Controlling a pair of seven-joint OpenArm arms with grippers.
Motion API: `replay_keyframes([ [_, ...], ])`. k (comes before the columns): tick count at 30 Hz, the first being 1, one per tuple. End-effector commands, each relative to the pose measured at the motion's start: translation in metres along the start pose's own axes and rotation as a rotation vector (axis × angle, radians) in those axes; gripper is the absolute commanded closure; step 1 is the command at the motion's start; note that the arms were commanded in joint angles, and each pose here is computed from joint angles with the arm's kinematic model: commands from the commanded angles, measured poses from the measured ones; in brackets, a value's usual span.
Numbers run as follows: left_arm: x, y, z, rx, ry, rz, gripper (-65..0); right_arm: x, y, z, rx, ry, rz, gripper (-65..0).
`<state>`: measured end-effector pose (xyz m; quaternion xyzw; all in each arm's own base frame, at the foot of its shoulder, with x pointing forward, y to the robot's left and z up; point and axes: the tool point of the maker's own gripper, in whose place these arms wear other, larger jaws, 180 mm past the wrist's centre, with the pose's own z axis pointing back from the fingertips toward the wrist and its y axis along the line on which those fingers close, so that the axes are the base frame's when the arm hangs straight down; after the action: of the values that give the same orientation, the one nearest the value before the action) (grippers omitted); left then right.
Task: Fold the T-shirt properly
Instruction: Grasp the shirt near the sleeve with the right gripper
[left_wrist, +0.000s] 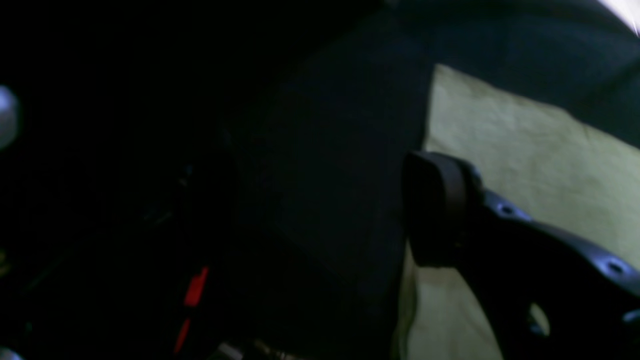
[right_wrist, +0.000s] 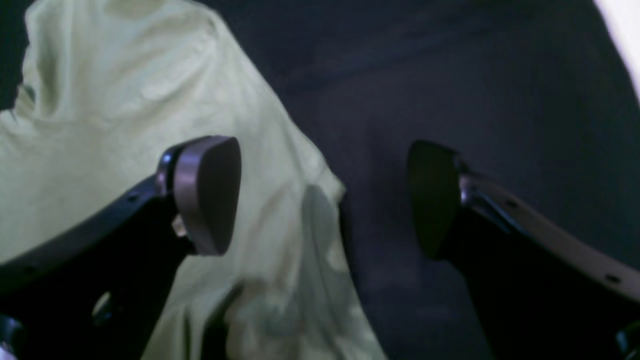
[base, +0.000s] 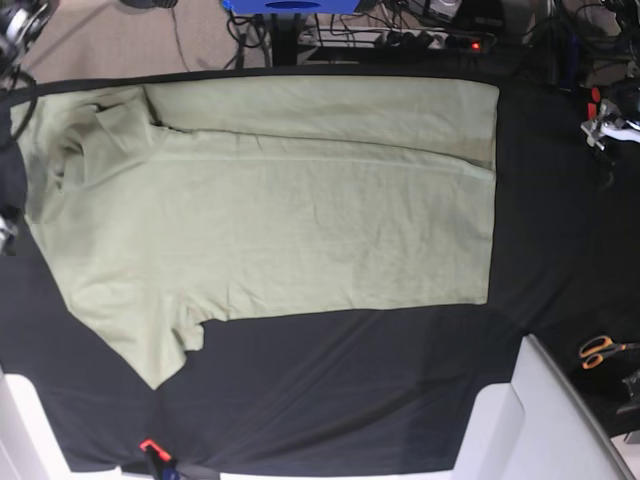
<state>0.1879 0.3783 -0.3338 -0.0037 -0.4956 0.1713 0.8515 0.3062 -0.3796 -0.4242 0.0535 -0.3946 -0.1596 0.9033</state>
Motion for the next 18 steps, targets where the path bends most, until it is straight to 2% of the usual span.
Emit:
replay_keyframes([
  [1, 0.014, -0.001, 0.002, -0.009, -0.042, -0.012, -49.5, 0.028, -0.005, -0.005, 0.005, -0.058, 0.003, -49.4],
  [4, 0.008, -0.001, 0.004, -0.001, -0.037, 0.008, -49.5, 0.025, 0.002, -0.034, 0.038, -0.054, -0.052, -49.4],
  [8, 0.005, 0.001, 0.005, 0.003, -0.031, 0.011, -49.5, 0.011, 0.004, -0.055, 0.039, -0.052, -0.103, -49.4],
  [12, 0.005, 0.001, 0.005, 0.004, -0.032, 0.011, -49.5, -0.011, 0.006, -0.062, 0.034, -0.023, -0.128, -49.4],
  [18, 0.004, 0.0, 0.005, 0.003, -0.03, 0.015, -49.5, -0.046, 0.02, -0.066, 0.053, 0.048, -0.103, -48.9],
])
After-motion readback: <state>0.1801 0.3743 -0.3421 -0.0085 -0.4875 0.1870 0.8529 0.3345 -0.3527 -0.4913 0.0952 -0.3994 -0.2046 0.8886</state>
